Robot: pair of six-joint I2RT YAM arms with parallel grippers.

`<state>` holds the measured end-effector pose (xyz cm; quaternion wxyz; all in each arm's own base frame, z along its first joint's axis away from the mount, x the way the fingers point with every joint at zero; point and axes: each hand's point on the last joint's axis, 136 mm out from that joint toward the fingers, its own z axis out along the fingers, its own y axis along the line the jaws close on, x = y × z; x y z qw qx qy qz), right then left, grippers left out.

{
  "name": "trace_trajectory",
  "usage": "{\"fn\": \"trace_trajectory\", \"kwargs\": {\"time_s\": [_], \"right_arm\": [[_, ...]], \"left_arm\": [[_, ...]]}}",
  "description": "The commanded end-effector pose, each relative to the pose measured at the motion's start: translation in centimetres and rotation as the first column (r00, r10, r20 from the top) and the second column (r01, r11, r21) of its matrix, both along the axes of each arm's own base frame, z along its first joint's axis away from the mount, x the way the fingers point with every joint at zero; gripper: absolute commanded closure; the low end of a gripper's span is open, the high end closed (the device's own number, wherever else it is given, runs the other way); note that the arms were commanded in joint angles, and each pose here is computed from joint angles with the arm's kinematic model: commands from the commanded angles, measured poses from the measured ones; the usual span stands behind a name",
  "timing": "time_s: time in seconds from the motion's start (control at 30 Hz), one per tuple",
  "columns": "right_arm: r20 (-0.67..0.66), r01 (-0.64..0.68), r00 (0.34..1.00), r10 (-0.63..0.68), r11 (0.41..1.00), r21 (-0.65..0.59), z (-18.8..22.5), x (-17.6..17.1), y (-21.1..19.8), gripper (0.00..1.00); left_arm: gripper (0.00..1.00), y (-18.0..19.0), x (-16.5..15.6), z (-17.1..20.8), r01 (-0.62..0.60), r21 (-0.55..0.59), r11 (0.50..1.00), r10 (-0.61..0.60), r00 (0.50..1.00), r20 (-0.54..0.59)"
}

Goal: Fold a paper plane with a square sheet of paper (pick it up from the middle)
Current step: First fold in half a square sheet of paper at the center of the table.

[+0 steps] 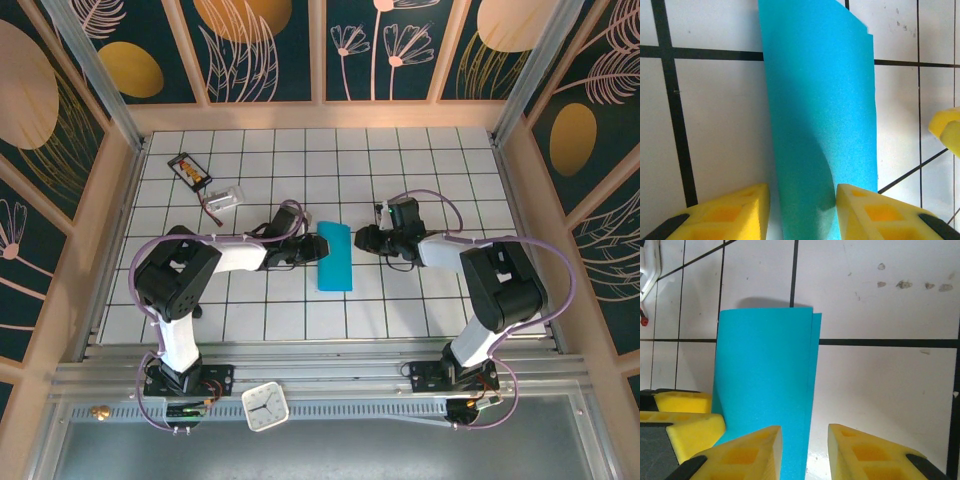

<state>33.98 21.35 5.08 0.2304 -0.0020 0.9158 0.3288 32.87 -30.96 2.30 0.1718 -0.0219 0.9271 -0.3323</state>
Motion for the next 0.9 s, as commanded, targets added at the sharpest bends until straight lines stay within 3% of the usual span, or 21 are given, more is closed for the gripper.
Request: {"fn": "trace_trajectory", "kwargs": {"time_s": [0.0, 0.3, 0.57, 0.87], "right_arm": [[0.015, -0.009, 1.0, 0.009, 1.0, 0.004, 0.9, 0.3, 0.1, 0.68], [0.002, -0.013, 1.0, 0.013, 1.0, 0.013, 0.7, 0.2, 0.3, 0.69], [-0.021, -0.023, 1.0, 0.023, 0.999, 0.025, 0.2, -0.2, 0.8, 0.83], [-0.026, -0.024, 0.999, 0.024, 1.0, 0.017, -0.1, 0.0, 0.8, 0.87]], "left_arm": [[0.59, 1.4, -1.8, -4.1, 0.02, 0.112, 0.994, -0.01, 0.996, -0.092], [0.6, 1.2, -1.7, -4.2, 0.025, 0.114, 0.993, -0.015, 0.996, -0.087], [0.58, 1.2, -1.8, -4.8, 0.037, 0.127, 0.991, -0.024, 0.994, -0.103], [0.57, 1.4, -1.9, -5.3, 0.06, 0.151, 0.987, -0.044, 0.993, -0.106]]}}
